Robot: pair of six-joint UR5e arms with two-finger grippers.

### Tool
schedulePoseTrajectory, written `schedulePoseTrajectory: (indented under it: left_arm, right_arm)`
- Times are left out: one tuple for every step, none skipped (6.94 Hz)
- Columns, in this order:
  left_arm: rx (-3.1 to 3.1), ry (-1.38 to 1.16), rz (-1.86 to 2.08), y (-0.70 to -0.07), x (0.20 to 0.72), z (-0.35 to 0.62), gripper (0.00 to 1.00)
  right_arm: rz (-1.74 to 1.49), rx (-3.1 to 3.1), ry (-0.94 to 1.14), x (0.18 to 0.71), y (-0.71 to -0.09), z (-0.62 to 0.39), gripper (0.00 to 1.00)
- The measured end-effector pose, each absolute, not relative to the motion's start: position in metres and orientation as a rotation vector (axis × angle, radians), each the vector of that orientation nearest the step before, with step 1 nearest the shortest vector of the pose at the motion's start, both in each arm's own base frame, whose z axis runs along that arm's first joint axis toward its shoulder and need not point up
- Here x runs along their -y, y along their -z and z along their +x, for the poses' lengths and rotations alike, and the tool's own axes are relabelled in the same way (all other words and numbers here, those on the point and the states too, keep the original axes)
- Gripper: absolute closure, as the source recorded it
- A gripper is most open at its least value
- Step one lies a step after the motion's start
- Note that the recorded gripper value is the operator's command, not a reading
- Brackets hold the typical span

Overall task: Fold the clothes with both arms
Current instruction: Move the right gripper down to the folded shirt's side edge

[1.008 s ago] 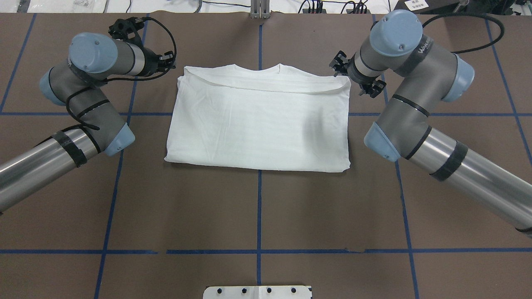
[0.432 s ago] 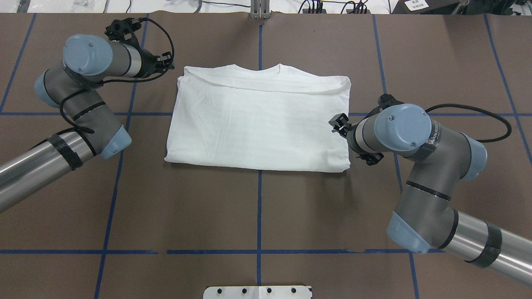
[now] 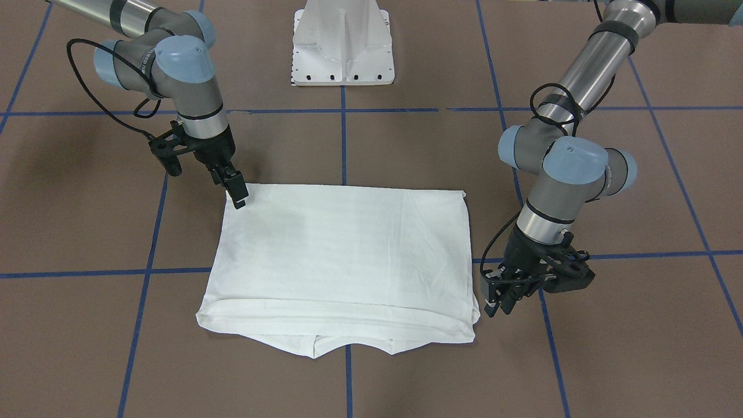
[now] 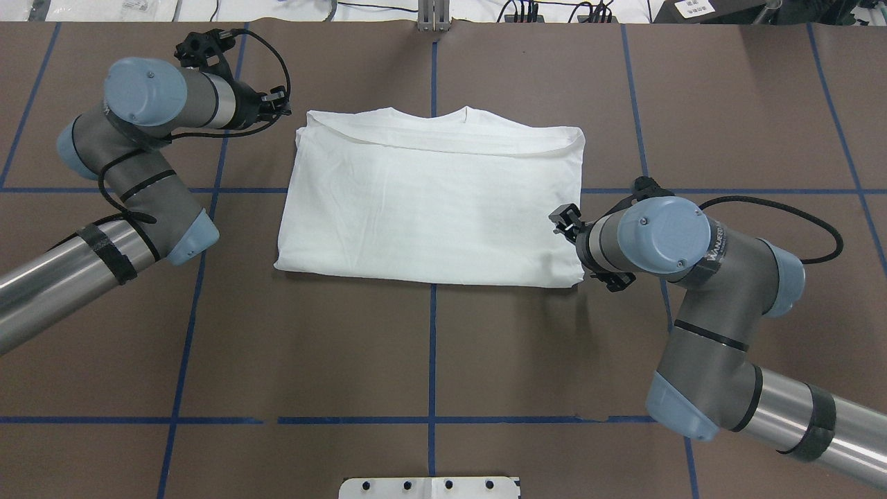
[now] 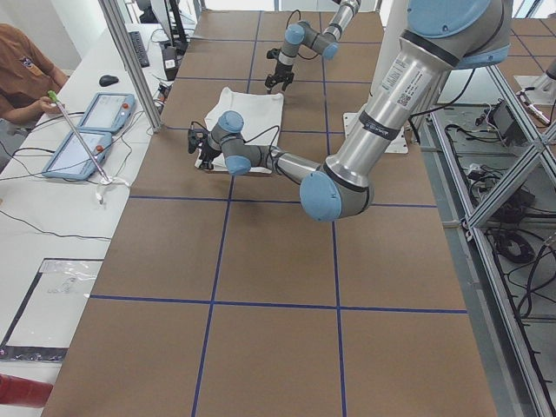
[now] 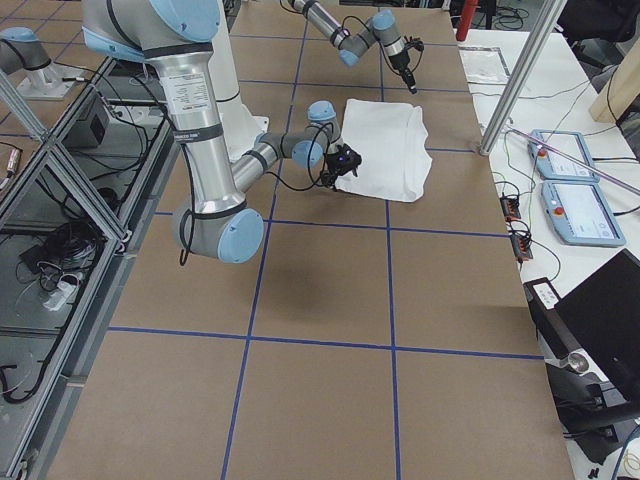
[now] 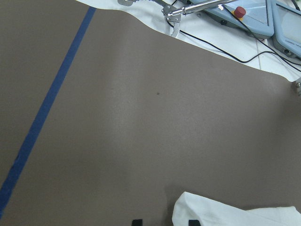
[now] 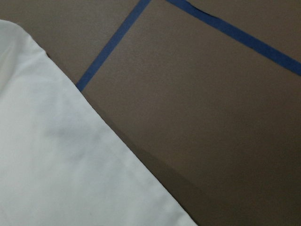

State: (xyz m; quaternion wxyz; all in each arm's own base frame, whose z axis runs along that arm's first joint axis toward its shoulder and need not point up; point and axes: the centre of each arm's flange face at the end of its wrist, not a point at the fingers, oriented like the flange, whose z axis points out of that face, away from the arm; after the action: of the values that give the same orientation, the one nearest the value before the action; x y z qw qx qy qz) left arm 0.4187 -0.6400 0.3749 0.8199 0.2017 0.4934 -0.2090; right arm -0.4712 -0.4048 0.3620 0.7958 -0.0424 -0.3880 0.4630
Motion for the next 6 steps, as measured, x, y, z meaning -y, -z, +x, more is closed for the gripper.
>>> schedulePoseTrajectory:
  left_arm:
    - [-1.051, 0.445, 0.43, -0.374, 0.64, 0.419, 0.56]
    - [-1.051, 0.445, 0.43, -0.374, 0.64, 0.419, 0.56]
    - [-1.051, 0.445, 0.43, -0.374, 0.64, 0.419, 0.56]
    - [-1.051, 0.445, 0.429, -0.374, 0.64, 0.419, 0.56]
    - [-1.05, 0.445, 0.429, -0.375, 0.639, 0.419, 0.56]
    - [-1.051, 0.445, 0.43, -0.375, 0.639, 0.418, 0.56]
  right_arm:
    - [-0.097, 0.825, -0.991, 0.4, -0.365, -0.477, 0.79]
    - [-0.103, 0.816, -0.983, 0.396, -0.368, -0.482, 1.0]
    - [-0.11, 0.813, -0.976, 0.393, -0.369, -0.485, 1.0]
    - [-0.115, 0.815, -0.97, 0.391, -0.368, -0.485, 1.0]
    - [-0.128, 0.826, -0.962, 0.389, -0.362, -0.484, 1.0]
    - [-0.149, 0.84, -0.951, 0.386, -0.355, -0.48, 1.0]
